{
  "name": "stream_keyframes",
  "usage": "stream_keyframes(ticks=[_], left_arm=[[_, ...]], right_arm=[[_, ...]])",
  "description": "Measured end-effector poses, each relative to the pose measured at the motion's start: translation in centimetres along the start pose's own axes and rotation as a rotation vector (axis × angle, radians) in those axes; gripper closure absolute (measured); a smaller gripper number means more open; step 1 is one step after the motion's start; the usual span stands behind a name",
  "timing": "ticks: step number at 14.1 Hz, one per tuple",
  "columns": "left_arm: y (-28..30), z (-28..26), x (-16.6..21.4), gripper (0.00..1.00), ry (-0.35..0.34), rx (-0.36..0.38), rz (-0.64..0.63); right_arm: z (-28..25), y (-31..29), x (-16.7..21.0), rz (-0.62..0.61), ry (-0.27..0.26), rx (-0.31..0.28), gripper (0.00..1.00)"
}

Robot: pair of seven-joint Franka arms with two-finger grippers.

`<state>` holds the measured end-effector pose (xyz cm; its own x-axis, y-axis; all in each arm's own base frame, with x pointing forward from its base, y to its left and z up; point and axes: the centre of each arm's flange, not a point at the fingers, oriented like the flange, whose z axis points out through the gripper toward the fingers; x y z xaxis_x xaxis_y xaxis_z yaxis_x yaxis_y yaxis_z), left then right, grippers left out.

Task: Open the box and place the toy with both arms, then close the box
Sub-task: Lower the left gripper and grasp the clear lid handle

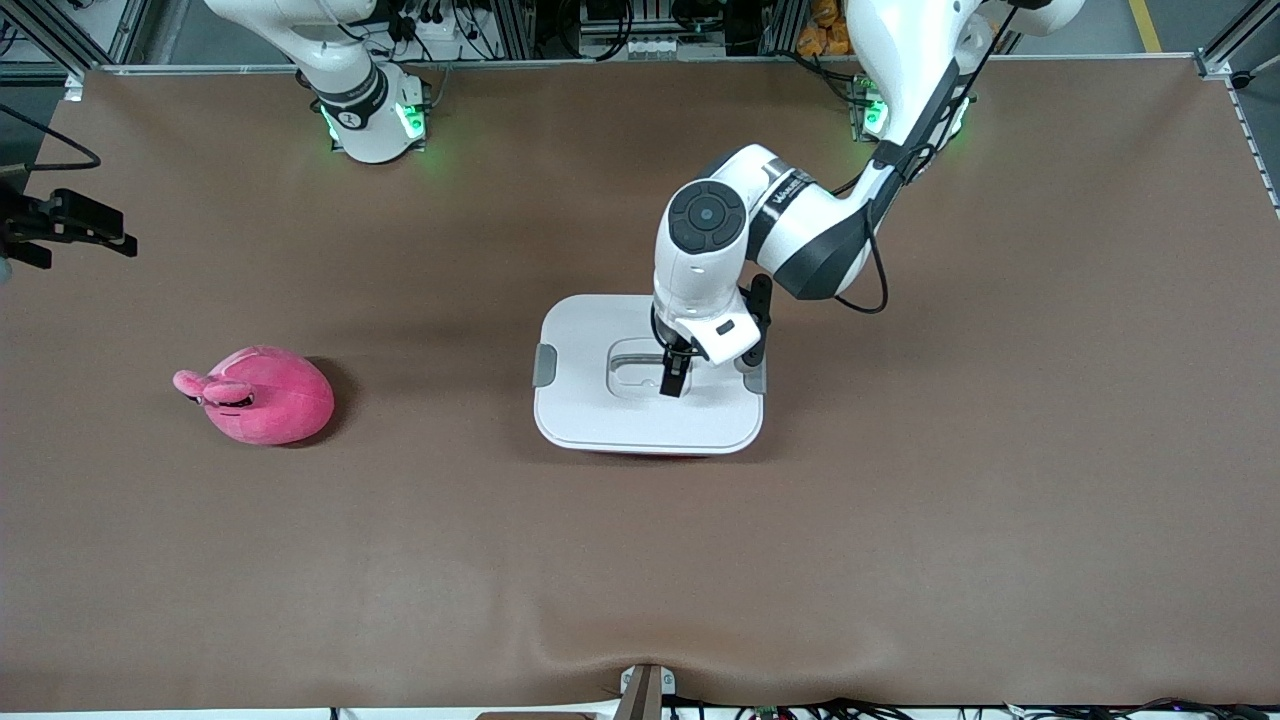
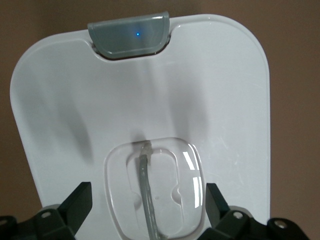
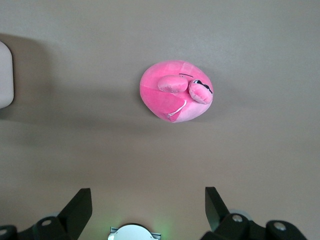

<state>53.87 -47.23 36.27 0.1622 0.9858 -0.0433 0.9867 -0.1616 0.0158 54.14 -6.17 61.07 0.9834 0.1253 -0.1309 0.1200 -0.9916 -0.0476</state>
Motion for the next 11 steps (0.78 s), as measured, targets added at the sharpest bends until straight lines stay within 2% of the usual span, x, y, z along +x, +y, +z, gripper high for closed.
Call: stream_keyframes(ticks=[2, 3, 6, 8, 11], left_arm=[[0.1, 0.4, -0.5, 0.02, -0.002, -0.001, -0.028], [0.1, 0.7, -0.7, 0.07, -0.004, -0.002, -0.042], [0.4, 0.8, -1.0, 0.11, -0.012, -0.012, -0.092], [0.6, 0.3, -1.1, 0.20, -0.020, -0.022, -0.122], [0.5, 0.1, -1.5, 0.25, -0.023, -0.025, -0.136]], right_arm=[[0.2, 0.0, 0.1, 0.000, -0.004, 0.001, 0.00], [0.3, 0.1, 0.2, 0.001, -0.006, 0.001, 0.00], [0.4, 0.1, 0.2, 0.000, -0.007, 0.001, 0.00], [0.4, 0.1, 0.2, 0.000, -0.007, 0.001, 0.00], [0.4, 0.0, 0.3, 0.000, -0.008, 0.001, 0.00]])
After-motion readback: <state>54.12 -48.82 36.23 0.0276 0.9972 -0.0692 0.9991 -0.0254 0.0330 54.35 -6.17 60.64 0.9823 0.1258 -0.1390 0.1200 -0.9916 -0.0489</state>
